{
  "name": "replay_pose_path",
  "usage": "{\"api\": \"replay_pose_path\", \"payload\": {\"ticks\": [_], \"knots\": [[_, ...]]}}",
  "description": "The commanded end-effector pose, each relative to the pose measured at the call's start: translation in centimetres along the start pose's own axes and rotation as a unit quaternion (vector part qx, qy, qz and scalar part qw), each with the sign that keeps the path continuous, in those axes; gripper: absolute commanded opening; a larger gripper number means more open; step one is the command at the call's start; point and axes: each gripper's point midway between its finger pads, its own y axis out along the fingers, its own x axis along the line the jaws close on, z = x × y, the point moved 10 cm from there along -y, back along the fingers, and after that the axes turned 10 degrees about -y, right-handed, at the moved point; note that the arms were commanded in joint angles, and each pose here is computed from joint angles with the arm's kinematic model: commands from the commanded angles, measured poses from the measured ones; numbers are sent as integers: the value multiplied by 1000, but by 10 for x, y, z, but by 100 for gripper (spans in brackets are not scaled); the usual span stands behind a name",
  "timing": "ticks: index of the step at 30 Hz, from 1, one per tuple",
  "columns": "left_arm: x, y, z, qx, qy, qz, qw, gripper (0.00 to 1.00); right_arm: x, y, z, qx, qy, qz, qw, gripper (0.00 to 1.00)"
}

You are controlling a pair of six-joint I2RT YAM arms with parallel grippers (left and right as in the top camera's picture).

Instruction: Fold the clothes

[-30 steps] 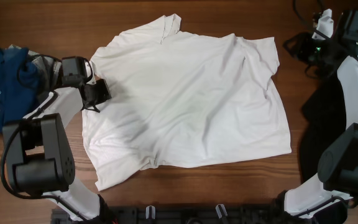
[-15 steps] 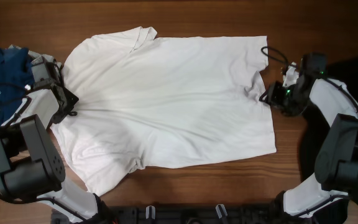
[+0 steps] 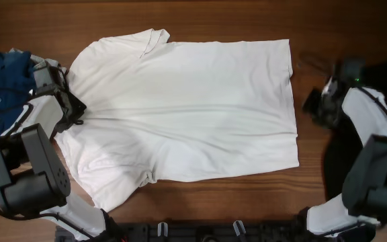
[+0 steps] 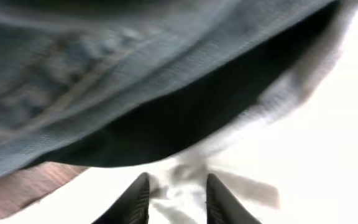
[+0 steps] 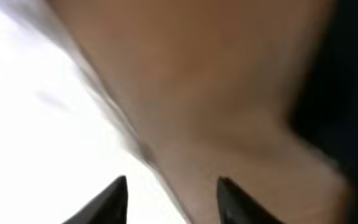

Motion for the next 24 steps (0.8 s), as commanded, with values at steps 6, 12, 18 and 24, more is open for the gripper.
{"api": "replay_pose_path", "payload": {"ticks": [6, 12, 18, 24], "knots": [[-50, -51, 34, 59, 197, 184, 961, 42, 67, 21, -68, -167, 5, -206, 964, 20], [-76, -74, 74, 67, 284, 203, 935, 47, 67, 114, -59, -118, 78, -203, 969, 5], [-78, -75, 77, 68, 284, 204, 934, 49, 78, 165, -74, -159, 197, -190, 949, 4], [-81, -75, 74, 57, 284, 212, 933, 59, 107, 110, -142, -232, 49, -237, 942, 10]]}}
